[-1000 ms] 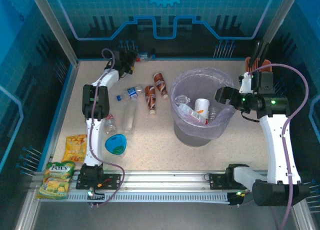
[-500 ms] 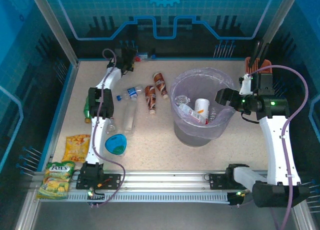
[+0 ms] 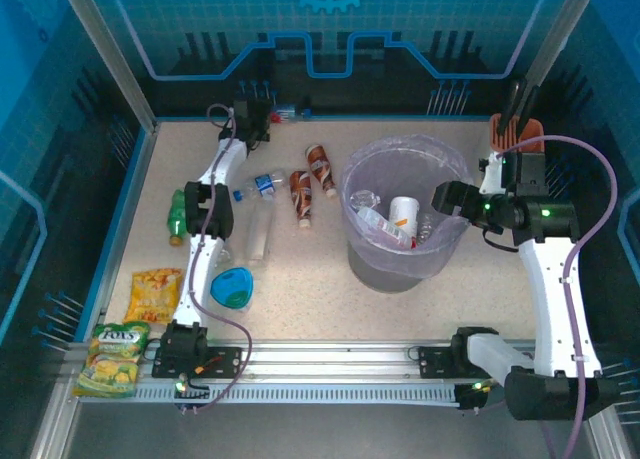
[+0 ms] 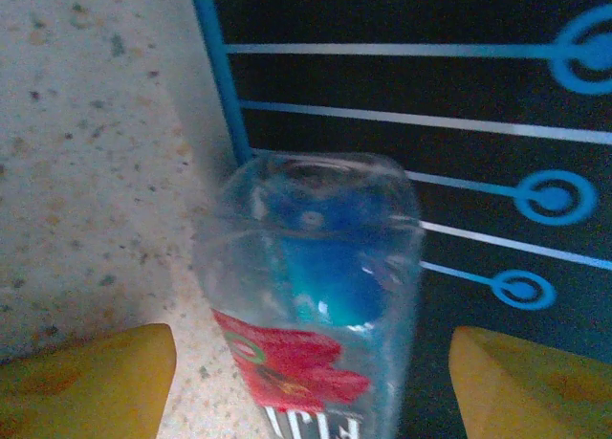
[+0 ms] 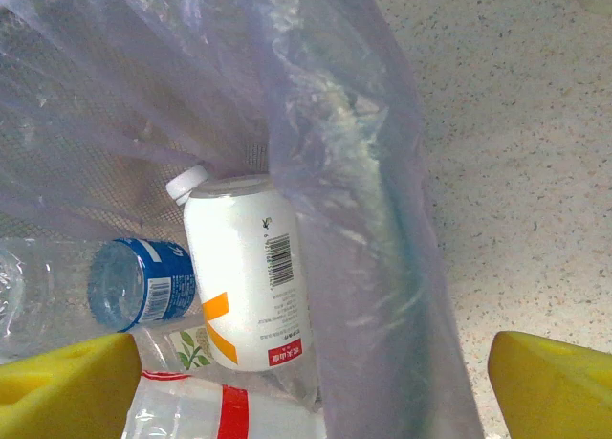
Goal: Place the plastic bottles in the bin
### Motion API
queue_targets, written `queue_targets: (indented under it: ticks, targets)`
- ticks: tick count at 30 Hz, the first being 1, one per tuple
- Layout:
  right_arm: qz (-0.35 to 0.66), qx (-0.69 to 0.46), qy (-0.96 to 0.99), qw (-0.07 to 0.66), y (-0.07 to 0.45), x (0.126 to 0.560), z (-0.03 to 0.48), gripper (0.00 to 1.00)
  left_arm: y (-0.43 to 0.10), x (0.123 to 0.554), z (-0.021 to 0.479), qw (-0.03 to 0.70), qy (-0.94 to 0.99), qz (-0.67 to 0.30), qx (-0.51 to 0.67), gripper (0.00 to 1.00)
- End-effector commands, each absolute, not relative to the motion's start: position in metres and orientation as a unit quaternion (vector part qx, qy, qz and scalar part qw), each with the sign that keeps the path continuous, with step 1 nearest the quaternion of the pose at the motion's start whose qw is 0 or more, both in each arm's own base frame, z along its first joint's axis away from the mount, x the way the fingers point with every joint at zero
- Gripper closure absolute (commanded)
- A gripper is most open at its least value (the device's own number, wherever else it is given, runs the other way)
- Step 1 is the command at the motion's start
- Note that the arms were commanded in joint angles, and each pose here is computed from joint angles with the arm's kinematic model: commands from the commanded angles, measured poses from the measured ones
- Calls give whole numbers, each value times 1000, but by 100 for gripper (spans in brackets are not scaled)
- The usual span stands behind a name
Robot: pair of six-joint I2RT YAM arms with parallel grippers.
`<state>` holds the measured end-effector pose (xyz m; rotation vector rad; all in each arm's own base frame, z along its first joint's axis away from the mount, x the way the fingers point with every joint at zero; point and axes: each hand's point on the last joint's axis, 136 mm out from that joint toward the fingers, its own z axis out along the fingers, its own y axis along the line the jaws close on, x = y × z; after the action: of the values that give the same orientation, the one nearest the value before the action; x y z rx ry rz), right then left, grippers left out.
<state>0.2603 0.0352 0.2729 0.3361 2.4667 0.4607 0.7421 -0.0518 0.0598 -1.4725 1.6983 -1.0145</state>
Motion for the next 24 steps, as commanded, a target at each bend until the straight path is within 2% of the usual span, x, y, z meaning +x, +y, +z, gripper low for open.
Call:
queue_targets:
  ticks: [1, 5, 12, 18, 24]
  targets:
    - [165, 130, 931, 299, 34, 254, 271, 6, -53, 736, 6, 306, 648, -362, -597, 24]
    - [159, 134, 932, 298, 31, 251, 271, 6, -55, 736, -6, 304, 644, -365, -600, 29]
    - [159, 145, 931, 295, 30, 245, 269, 6, -47, 740, -9, 317, 642, -366, -594, 44]
    - [168, 149, 928, 296, 33, 245, 270, 7, -40, 745, 18, 338, 652, -373, -567, 50]
    - [176, 147, 927, 298, 35, 248, 273, 7, -34, 740, 79, 371, 659, -391, -525, 50]
